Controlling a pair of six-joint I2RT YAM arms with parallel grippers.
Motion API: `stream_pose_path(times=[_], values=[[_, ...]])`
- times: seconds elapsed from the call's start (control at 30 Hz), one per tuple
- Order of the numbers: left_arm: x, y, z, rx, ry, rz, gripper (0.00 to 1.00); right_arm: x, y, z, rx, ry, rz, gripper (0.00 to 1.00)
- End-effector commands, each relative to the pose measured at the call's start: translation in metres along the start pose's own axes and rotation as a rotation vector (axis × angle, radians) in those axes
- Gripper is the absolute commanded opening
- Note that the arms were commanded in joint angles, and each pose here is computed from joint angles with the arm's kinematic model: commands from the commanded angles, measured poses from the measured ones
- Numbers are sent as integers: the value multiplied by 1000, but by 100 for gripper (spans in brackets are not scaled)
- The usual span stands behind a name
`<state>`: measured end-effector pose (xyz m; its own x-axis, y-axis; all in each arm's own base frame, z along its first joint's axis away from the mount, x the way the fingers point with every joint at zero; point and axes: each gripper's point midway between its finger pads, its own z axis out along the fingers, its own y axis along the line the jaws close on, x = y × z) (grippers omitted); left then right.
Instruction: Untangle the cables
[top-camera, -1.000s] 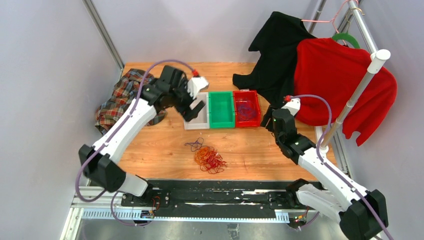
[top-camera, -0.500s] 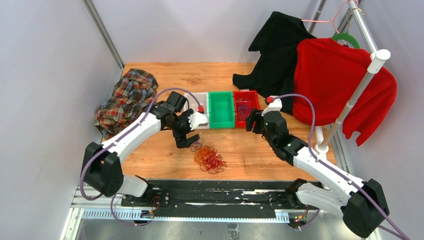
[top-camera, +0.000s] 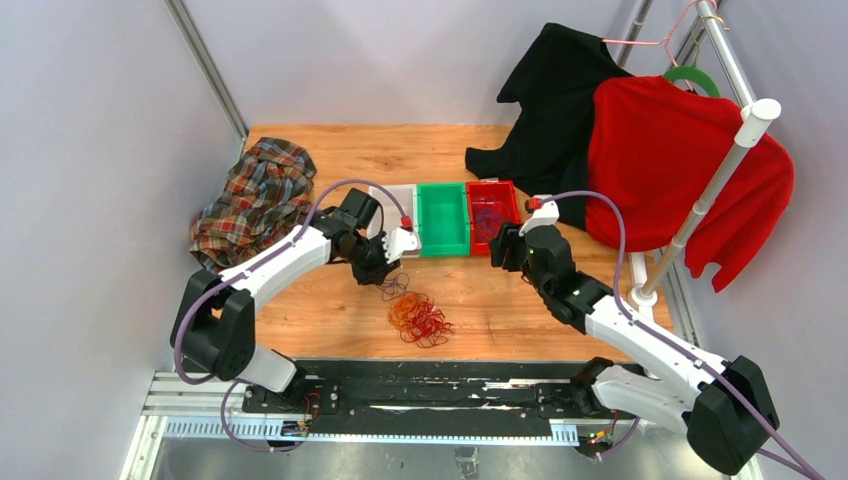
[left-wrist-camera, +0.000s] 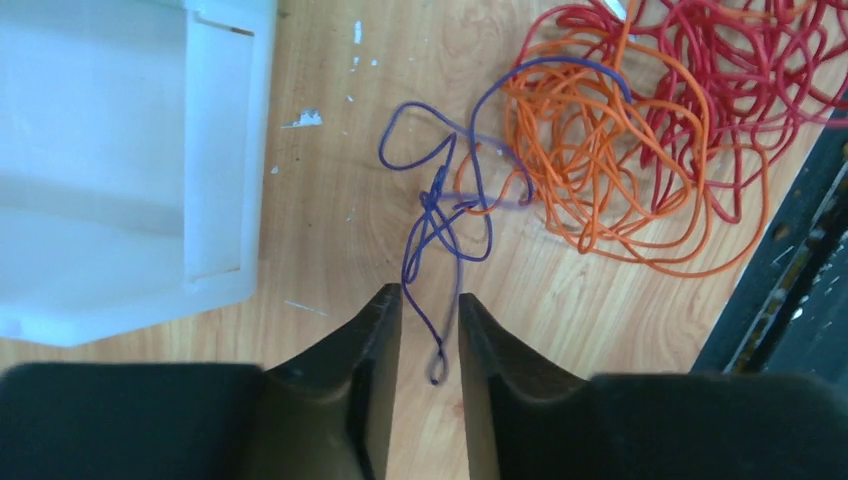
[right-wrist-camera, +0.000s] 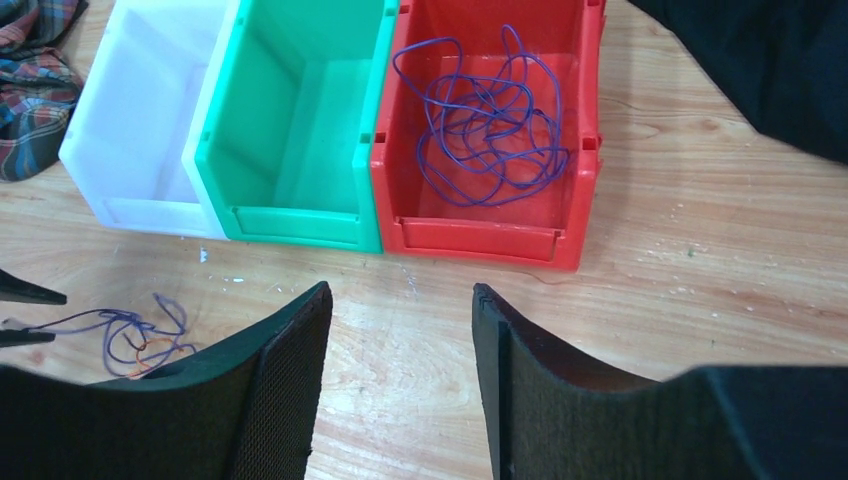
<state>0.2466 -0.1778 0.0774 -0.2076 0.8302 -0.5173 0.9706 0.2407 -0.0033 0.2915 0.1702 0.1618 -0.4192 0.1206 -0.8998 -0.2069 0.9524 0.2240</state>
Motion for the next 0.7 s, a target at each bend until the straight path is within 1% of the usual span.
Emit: stream_pose_path(times=[0.0, 0.03, 0.1, 0.13, 0.23, 0.33, 0.37, 0.4, 0.43, 0.47, 0.5, 0.53, 0.57, 0.67], values=[[-32, 7, -20, -48, -96, -24, 19, 2, 19, 2, -71, 7, -19, 54], [-37, 4, -27, -47, -114, -33, 14, 2, 24, 3, -86, 9, -26, 55], [-48, 0, -42, -52, -148, -49, 8, 1, 35, 3, -116, 3, -45, 58], [-52, -3, -50, -56, -158, -59, 8, -1, 42, 3, -133, -3, -53, 59], [-61, -11, -71, -57, -180, -78, 7, -6, 73, -1, -230, -36, -85, 70], [-62, -21, -85, -48, -192, -82, 8, -4, 101, -4, -299, -46, -120, 71], [-61, -23, -87, -50, -191, -77, 10, -3, 108, -4, -318, -42, -126, 71], [-57, -25, -85, -46, -184, -71, 19, -2, 113, -4, -325, -40, -132, 71], [-52, -27, -83, -41, -175, -63, 43, 1, 116, -3, -329, -34, -138, 72], [-47, -30, -79, -30, -162, -55, 56, 3, 118, -3, -331, -30, -142, 72], [-41, -31, -74, -19, -148, -42, 67, 5, 119, -2, -329, -25, -143, 72], [-36, -32, -69, -8, -132, -31, 76, 7, 119, -2, -328, -24, -144, 72], [-32, -33, -64, 6, -116, -24, 82, 8, 118, -3, -326, -24, -142, 72], [-23, -35, -48, 52, -75, -31, 96, 9, 111, -5, -304, -31, -138, 72]])
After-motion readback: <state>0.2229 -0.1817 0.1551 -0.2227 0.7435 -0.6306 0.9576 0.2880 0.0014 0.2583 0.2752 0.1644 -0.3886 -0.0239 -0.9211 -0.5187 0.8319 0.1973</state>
